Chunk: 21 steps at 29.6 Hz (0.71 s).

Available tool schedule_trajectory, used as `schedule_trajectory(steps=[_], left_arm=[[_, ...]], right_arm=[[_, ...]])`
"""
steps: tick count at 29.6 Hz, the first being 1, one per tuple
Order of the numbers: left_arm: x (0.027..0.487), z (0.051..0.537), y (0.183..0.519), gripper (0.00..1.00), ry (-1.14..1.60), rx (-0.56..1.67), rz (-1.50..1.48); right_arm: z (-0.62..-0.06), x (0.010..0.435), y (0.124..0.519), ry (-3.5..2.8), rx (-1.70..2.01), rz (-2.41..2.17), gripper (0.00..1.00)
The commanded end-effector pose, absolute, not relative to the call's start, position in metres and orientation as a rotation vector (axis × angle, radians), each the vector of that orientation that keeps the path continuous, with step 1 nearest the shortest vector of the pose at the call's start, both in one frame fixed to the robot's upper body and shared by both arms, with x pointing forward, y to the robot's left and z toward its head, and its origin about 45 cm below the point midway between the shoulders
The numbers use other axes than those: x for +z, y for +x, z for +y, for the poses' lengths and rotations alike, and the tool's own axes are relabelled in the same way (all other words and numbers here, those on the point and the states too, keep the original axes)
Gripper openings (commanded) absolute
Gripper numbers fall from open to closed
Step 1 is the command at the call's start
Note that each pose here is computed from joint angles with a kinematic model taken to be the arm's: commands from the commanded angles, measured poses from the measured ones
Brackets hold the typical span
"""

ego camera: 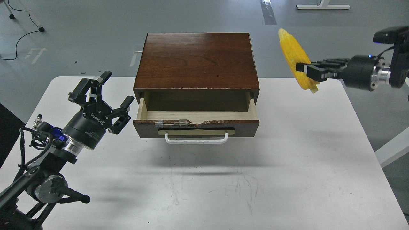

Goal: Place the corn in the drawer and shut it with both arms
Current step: 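Carry the corn over the open drawer and lower it inside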

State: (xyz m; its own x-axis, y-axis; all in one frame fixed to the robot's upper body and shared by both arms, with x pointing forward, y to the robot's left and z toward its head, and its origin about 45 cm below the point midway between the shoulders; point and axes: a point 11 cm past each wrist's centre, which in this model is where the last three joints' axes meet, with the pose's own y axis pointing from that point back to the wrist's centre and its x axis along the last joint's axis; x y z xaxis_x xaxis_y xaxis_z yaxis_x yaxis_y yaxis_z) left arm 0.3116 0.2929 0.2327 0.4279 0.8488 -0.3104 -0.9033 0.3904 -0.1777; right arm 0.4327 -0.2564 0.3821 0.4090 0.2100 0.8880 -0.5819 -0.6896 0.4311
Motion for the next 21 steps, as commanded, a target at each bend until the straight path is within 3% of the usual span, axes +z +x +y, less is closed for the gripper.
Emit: schedule_trajectory(steps=[1,9,21], left_arm=[[0.238,0.298,0.313,0.98,-0.349,1.131,0.163],[0.242,0.3,0.313,0.98,-0.336,1.123,0.147],[0.241,0.3,0.312,0.98,-0.335,1.122,0.149]], right_arm=[[-0.188,0.403,0.433,1.868,1.476,-0.104,0.02],[-0.117,0.38,0.405,1.814,1.569,0.222,0.02],[-0.105,0.335,0.398,1.528,1.792,0.504,0.06]])
